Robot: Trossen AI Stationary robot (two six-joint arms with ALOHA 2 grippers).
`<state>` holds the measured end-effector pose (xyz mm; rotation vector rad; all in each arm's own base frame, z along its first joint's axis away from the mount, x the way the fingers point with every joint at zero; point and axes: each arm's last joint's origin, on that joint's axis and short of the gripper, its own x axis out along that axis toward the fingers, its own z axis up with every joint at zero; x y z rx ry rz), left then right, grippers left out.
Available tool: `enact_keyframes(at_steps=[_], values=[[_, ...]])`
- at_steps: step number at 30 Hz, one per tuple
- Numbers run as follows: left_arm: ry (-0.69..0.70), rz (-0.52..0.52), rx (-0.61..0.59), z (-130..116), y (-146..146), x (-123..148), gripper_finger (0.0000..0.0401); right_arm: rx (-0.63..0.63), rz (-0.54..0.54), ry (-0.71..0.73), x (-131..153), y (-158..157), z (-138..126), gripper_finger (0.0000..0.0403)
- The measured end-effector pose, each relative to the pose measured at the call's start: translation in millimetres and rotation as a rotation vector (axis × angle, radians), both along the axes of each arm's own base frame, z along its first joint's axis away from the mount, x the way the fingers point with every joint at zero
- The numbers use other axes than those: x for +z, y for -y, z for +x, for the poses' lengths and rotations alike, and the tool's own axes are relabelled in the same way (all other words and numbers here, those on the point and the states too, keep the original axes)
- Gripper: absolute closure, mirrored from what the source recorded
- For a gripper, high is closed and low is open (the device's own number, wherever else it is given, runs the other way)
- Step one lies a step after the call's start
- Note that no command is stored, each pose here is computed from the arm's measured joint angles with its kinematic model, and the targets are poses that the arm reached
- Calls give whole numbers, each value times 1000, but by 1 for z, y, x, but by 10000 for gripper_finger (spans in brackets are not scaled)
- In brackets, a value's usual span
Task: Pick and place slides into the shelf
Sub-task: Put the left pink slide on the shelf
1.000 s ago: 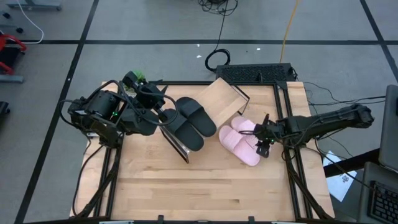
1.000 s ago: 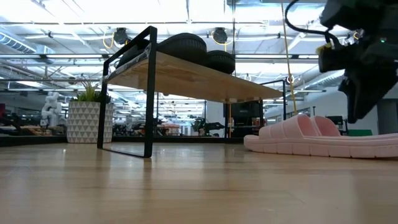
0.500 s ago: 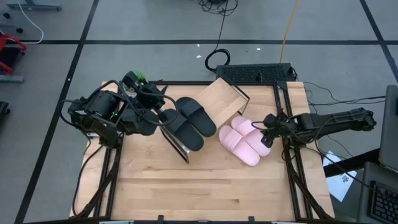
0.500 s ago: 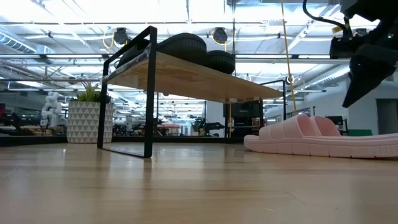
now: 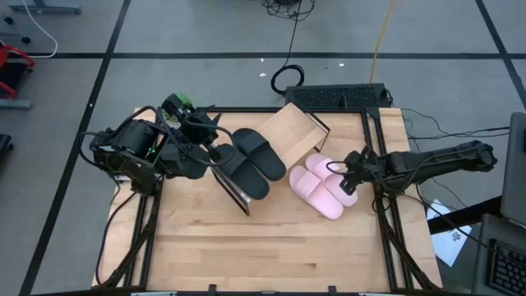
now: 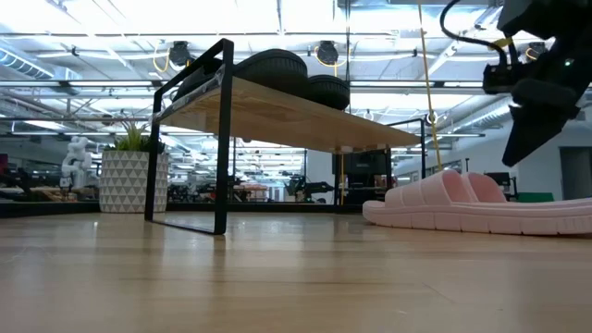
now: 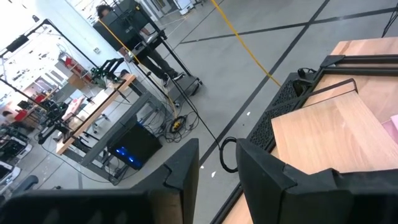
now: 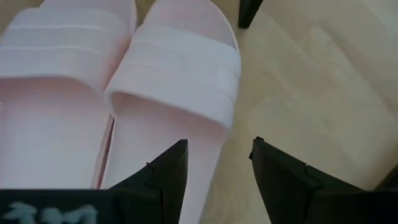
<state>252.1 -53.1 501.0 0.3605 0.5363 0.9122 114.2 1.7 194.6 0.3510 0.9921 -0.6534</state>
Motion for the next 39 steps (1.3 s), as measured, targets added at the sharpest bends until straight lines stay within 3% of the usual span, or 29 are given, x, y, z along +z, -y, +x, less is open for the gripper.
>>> enact_keyframes(at_steps=[19, 31, 39], values=[[-40, 24, 8, 1, -5, 0, 288, -102, -28, 81, -36, 1, 4, 234], [-45, 24, 53, 3, -17, 0, 288, -110, 58, 107, -37, 0, 4, 234], [-57, -16, 42, 4, -23, -1, 288, -52, 252, 137, -33, -5, 1, 234]])
